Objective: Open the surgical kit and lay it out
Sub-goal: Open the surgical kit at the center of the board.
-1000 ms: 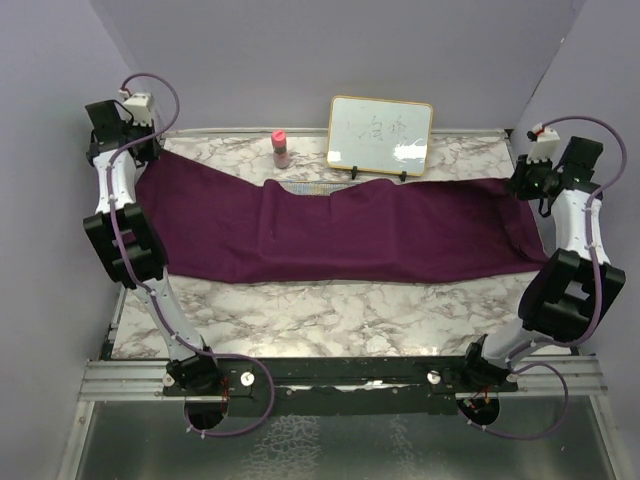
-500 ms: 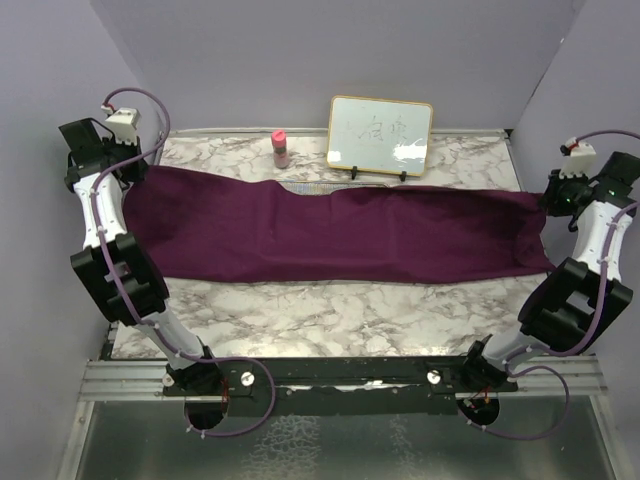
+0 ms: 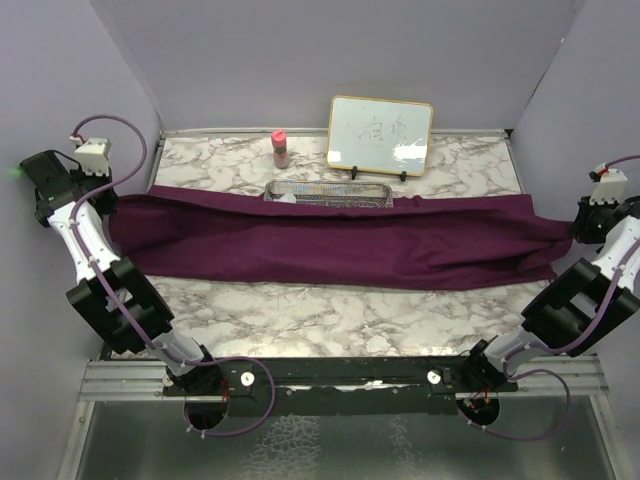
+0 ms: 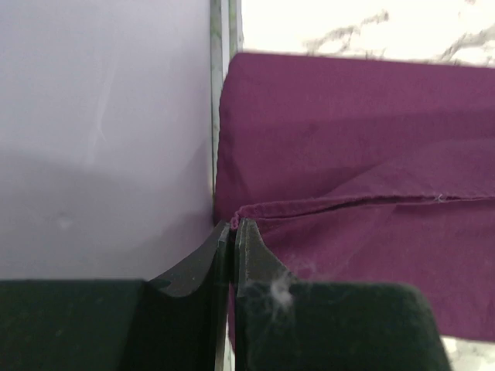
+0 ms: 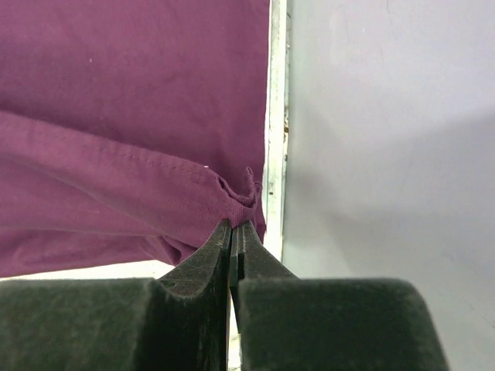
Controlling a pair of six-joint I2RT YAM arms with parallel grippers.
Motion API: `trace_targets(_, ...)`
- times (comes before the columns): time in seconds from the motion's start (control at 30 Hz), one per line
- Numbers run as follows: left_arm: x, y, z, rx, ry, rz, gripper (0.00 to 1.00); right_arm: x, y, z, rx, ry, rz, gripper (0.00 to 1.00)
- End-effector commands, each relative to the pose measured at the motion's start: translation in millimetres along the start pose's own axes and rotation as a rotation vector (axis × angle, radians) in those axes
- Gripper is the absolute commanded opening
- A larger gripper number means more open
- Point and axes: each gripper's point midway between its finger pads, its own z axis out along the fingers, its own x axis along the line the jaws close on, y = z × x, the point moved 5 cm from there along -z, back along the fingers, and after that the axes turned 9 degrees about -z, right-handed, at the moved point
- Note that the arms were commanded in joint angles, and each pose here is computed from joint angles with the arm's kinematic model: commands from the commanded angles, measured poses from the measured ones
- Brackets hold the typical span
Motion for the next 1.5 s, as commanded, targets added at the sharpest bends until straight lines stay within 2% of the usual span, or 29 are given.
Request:
trace_targets(0.0,0,-25,-29,0.074,0.045,0.097,0.00,-12,-22,-9,0.061,-0.019,-0.070,0.01)
trace_targets(0.3,9,-66,-70,0.230,0.142,0.225,0.00,-22,-61,-19,0.194,0.016,-0.178,0.01)
trace_targets(0.73,17,-92,-121,0.343,0.156,0.329,0.00,-27,-91,-45,0.337,0.040,-0.343,0.01)
trace_targets(1.07,37,-145,-128,0.612,0.090,0.389,0.00,-16,-115,-61,0.501,0.105,-0.423,0.01)
trace_targets(1.33,26,-206,-138,0.843,0.005,0.505,0.00,-11,-139,-73,0.666,0.115,-0.529,0.01)
trace_targets(1.47,22,-222,-144,0.911,-0.006,0.549,0.00,-11,-151,-78,0.748,0.112,-0.590,0.01)
